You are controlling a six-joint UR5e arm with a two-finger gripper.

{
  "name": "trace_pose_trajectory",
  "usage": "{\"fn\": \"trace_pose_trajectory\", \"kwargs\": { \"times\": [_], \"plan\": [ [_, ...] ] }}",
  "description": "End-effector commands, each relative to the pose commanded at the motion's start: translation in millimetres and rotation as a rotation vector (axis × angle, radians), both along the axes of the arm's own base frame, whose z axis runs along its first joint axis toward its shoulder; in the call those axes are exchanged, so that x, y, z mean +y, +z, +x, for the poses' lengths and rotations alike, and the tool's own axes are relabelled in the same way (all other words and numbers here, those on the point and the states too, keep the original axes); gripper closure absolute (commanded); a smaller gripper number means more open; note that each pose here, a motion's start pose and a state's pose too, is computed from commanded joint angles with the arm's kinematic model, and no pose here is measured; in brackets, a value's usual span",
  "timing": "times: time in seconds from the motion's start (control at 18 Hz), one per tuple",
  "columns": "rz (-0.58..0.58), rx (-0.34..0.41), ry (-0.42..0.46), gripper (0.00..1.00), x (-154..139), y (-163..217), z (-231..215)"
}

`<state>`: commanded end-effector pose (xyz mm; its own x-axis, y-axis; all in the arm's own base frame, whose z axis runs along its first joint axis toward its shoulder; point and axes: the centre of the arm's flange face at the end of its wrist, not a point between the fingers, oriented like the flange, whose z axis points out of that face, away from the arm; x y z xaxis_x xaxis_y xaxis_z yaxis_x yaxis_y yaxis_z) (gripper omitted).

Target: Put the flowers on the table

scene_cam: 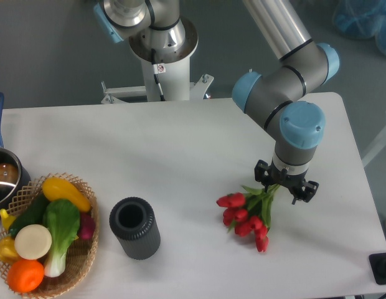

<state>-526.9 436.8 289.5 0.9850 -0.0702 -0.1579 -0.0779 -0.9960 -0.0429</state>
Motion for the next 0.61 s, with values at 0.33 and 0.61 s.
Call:
{"fn": "trace_pose_trajectory", "kwargs": {
  "times": [0.33, 0.61],
  "plan": [
    [0.044, 0.057, 0.020, 0.00, -20.7, 40.1, 0.7],
    [0.058, 0.058, 0.007, 0.00, -19.9, 44.3, 2.1]
  ]
}}
